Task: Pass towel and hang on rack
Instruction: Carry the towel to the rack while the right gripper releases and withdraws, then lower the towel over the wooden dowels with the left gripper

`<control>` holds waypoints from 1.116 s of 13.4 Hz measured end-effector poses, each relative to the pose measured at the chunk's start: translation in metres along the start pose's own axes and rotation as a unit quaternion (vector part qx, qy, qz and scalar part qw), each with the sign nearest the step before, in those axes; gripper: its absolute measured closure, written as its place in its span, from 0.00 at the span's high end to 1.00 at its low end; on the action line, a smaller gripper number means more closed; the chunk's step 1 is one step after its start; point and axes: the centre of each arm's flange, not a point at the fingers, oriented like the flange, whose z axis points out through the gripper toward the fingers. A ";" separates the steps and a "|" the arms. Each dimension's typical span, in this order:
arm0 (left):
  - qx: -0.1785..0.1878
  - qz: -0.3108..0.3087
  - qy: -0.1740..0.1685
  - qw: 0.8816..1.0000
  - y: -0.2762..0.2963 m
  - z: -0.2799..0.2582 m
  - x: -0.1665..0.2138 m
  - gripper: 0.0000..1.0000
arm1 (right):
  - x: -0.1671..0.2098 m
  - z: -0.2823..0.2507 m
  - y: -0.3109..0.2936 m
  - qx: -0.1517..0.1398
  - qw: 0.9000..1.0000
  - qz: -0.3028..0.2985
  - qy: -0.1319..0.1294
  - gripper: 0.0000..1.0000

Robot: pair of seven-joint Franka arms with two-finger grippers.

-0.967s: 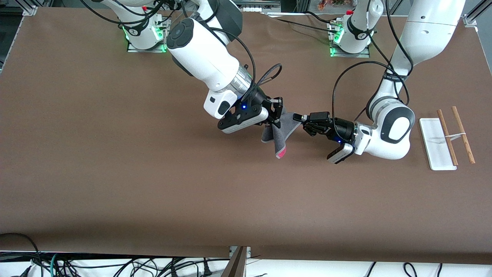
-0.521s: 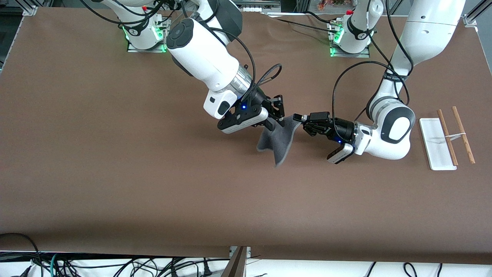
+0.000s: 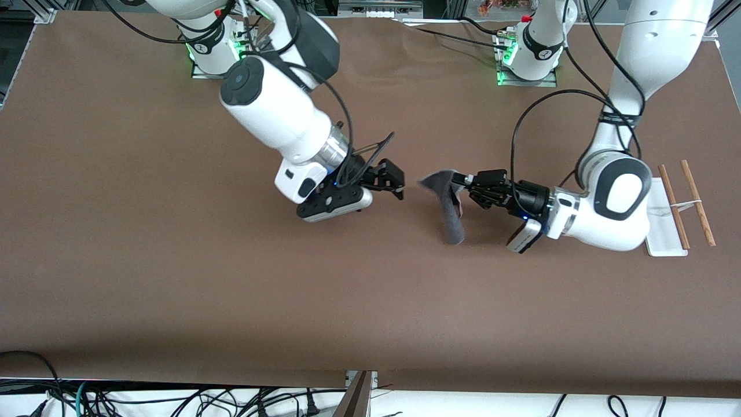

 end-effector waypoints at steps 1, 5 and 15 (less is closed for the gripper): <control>0.028 0.003 -0.014 1.000 0.009 -0.015 0.001 0.02 | 0.004 -0.001 0.019 -0.028 0.999 -0.011 -0.017 1.00; 0.116 0.000 -0.053 0.992 0.030 -0.102 -0.018 0.02 | 0.024 -0.035 0.090 -0.116 0.992 0.007 -0.040 1.00; 0.326 -0.083 -0.115 0.935 0.052 -0.315 -0.139 0.02 | -0.010 -0.271 0.294 -0.219 0.971 0.070 -0.056 1.00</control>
